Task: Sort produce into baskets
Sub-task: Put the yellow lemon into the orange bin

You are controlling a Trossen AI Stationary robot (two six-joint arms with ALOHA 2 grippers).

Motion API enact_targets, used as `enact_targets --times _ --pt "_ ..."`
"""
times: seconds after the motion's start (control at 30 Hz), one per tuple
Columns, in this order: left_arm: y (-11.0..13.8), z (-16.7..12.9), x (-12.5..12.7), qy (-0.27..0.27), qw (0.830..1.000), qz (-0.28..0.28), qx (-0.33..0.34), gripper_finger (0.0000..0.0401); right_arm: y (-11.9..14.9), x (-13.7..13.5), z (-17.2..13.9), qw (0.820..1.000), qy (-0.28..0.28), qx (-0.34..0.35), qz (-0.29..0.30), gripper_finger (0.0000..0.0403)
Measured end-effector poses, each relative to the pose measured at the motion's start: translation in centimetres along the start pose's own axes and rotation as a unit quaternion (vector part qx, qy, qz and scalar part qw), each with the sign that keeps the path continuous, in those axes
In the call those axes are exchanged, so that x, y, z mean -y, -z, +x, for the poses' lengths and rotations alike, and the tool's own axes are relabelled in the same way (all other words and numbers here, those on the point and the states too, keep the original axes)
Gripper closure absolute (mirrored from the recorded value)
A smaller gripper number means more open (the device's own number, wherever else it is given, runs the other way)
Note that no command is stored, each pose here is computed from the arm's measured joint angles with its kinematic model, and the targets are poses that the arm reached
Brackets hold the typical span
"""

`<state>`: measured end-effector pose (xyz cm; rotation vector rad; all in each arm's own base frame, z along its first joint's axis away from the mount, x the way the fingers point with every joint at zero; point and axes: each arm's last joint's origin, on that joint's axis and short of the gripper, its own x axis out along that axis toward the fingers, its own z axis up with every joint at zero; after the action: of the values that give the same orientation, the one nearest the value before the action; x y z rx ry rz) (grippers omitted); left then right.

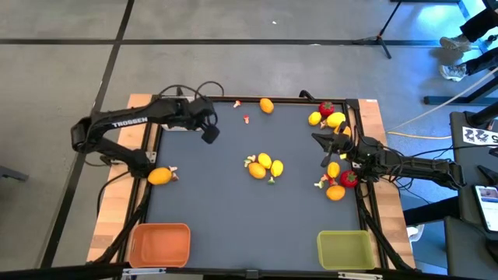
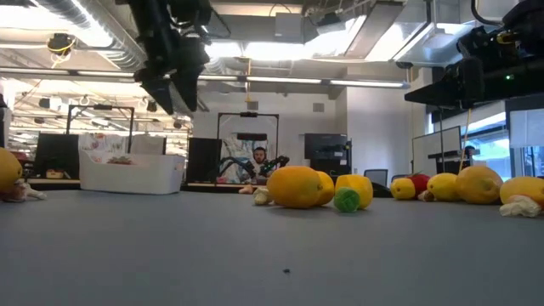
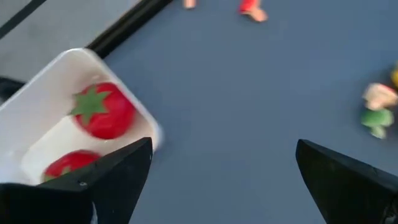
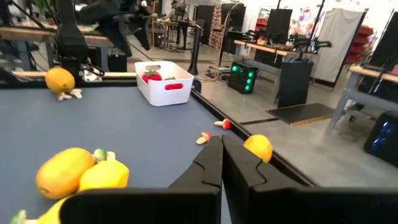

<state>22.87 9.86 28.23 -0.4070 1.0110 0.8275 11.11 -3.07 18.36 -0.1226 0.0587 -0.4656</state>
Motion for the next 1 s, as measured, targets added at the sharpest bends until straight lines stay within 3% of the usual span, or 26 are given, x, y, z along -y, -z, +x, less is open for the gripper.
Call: enact_targets --times 0.27,0.47,0.63,0.83,1.0 --pt "1.6 0.2 3.5 0.054 0.997 0.039 0.038 0.0011 -0.2 -0.2 0.0 0.997 -0.035 0.011 0.068 0.0397" --pt "2.9 0.7 6.4 0.113 0.988 0.061 0.089 0.0011 -0.4 -0.6 0.2 0.991 -0.093 0.017 0.094 0.0394" --pt "3.6 1.2 8.8 0.161 0.974 0.079 0.138 0.0011 0.0 -0.8 0.5 0.989 -0.108 -0.005 0.100 0.0349" --pt "3.9 3.1 12.2 0.182 0.952 0.168 0.181 0.0011 0.7 -1.1 1.0 0.988 -0.117 -0.040 0.096 0.0278" --pt "4.2 5.6 14.4 0.180 0.934 0.231 0.204 0.0011 1.0 -1.2 1.2 0.988 -0.117 -0.053 0.090 0.0251"
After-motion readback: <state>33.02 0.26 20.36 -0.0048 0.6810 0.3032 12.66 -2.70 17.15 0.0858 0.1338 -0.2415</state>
